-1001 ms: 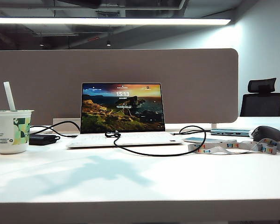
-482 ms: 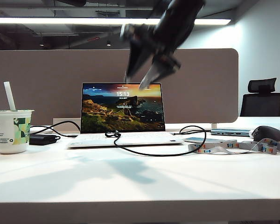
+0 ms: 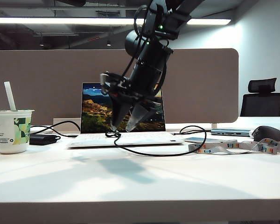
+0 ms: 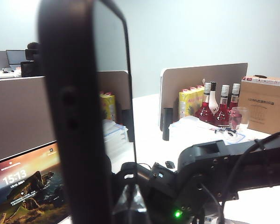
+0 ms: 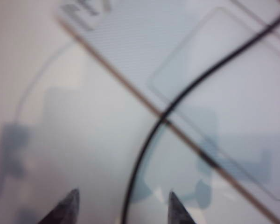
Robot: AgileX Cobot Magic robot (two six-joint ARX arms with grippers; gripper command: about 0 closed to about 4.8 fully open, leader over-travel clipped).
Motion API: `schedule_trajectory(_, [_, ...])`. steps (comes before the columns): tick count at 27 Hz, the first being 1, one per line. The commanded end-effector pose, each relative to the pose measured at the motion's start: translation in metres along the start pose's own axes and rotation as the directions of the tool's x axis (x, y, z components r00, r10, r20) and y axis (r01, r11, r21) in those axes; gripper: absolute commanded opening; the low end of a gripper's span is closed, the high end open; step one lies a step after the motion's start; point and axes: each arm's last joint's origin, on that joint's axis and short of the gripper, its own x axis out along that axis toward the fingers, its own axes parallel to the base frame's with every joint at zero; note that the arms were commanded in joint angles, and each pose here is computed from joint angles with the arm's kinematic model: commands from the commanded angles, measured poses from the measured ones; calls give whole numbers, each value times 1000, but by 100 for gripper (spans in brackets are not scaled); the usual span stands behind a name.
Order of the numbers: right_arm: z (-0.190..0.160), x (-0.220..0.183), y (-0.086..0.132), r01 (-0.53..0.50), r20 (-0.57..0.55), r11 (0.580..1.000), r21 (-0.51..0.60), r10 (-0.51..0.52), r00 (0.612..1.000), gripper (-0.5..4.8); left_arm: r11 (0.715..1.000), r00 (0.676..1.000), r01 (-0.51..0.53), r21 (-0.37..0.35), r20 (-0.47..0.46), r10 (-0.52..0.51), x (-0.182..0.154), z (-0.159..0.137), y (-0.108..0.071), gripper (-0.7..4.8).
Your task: Pick up the black phone, pick up the charger plug, insert the charger plug into the phone's charging port, and finally place the connected phone back on the desk.
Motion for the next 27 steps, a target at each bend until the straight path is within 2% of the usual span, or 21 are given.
schedule_trajectory(1, [4,5,-2,27,38,1000,6,-28,999,239,1000,999,6,30,47,-8,-1,8,-2,-6])
schedule_trajectory(11, [-8,47,-9,15,-18,999,32,-14,1000,229,999,999,5,41,46,-7,-1,8,-2,-6])
schedule_trajectory(12, [-10,51,-10,20,-26,999,33,-20,999,159,999,999,5,41,47,-7,-1,8,-2,-6])
schedule_trajectory(13, [-12,54,-11,19,-38,999,35,-18,999,50,999,999,5,41,46,-7,-1,8,-2,-6])
schedule_trajectory(14, [-14,55,-11,20,-57,999,38,-18,998,-1,999,999,5,41,46,-7,-1,8,-2,-6])
schedule_trajectory(17, [-17,49,-10,17,-93,999,27,-14,996,-2,999,999,3,41,47,-5,-1,8,-1,-6])
schedule_trajectory(23, [-19,-3,-7,-30,-183,985,-171,-2,983,-2,997,997,-51,52,61,47,-9,13,7,-6])
schedule_trajectory(25, [-19,-26,-4,-57,-198,962,-269,3,980,-2,997,997,-58,53,61,55,-11,14,9,-6])
schedule_trajectory(27, [-18,-52,1,-70,-196,919,-389,-8,981,-2,999,998,-38,39,56,36,-11,14,8,-6])
